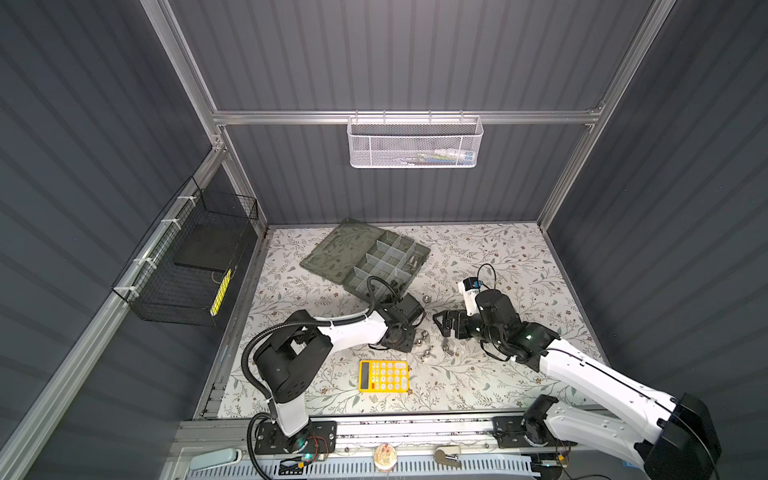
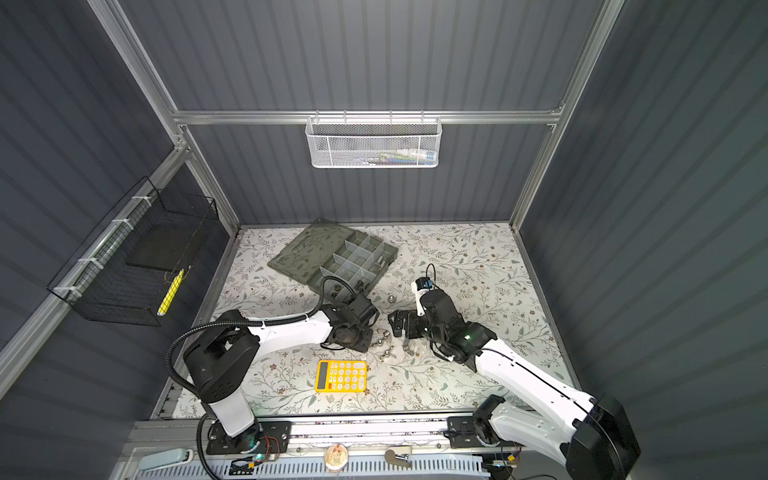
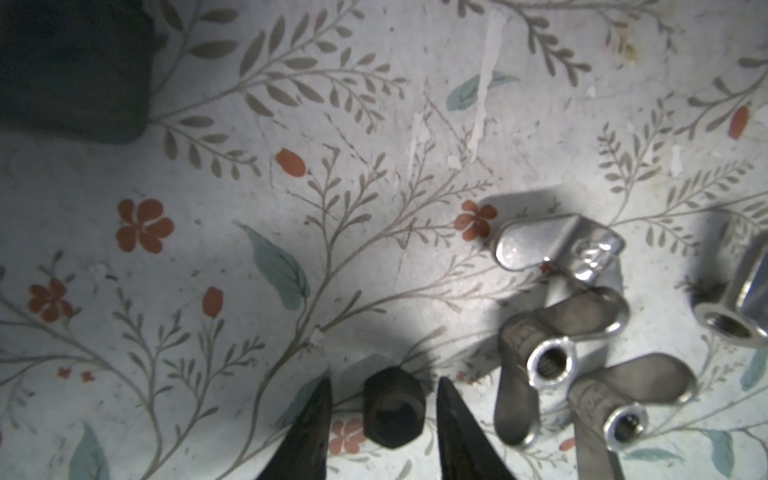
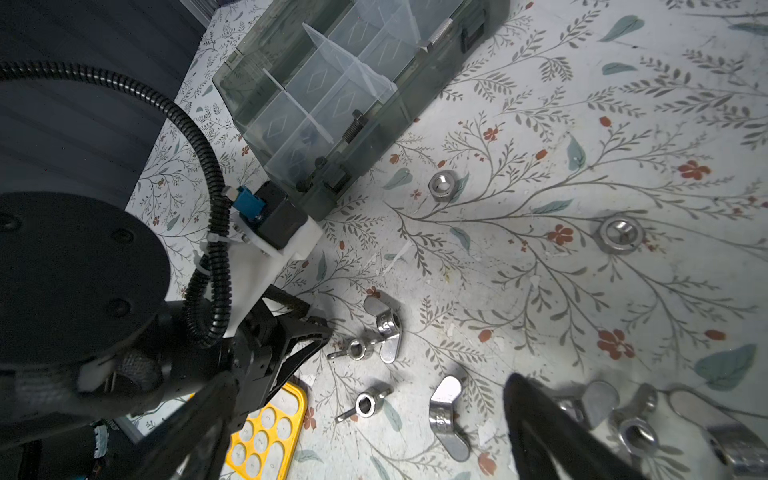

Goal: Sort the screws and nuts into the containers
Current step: 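Close the left gripper on the black nut and lift it, then carry the black nut over an organizer compartment with the left gripper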

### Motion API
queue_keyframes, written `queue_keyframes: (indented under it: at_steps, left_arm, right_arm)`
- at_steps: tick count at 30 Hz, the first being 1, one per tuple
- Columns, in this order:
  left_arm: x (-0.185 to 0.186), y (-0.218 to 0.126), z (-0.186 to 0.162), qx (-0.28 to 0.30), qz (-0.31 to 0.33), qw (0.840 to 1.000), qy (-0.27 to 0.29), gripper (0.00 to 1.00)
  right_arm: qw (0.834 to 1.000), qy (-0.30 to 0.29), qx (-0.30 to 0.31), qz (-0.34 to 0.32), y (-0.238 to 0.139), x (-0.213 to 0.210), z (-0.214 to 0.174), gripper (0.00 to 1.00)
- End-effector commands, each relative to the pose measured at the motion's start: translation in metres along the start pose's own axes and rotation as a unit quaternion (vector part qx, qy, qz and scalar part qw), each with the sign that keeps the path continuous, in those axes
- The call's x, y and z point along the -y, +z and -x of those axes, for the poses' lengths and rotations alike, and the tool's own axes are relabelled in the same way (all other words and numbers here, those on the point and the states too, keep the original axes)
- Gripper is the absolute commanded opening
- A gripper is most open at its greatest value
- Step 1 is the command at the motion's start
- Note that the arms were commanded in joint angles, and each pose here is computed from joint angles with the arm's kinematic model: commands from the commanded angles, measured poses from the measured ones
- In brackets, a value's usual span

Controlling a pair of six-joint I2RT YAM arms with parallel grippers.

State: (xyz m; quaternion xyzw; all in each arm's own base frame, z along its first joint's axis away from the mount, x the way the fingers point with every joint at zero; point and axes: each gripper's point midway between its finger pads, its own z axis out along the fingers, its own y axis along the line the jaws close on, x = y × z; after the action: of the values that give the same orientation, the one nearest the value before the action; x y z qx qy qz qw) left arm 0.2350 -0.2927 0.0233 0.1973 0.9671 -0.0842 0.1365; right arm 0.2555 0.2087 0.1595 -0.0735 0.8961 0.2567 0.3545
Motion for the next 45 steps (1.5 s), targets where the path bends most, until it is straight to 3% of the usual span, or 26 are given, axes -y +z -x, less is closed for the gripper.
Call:
queue_keyframes:
  at_steps: [1,14,28,36,45]
  left_arm:
    - [-0.008,0.005,-0.013,-0.026,0.026,0.999,0.014,0.36]
    - [-0.006,-0.004,-0.013,-0.022,0.019,1.000,0.011,0.18]
    - [0.012,-0.040,0.023,0.014,-0.051,0.998,-0.023,0.15]
    - [-0.010,-0.073,0.059,0.047,-0.112,0.989,-0.085,0.15]
    - [-0.047,-0.096,0.104,0.083,-0.136,0.979,-0.126,0.15]
  right_arm:
    - [1.000,0.007,0.002,0.003,0.003,0.001,-0.001,0.99]
    - [1.000,0.012,0.004,0.011,0.004,-0.003,0.003,0.99]
    - [0.999,0.013,0.021,0.029,-0.003,-0.012,0.015,0.99]
    - [0.998,0.001,0.036,0.059,-0.005,-0.028,0.030,0.99]
    - [0.996,-0.004,0.033,0.088,0.010,-0.049,0.049,0.99]
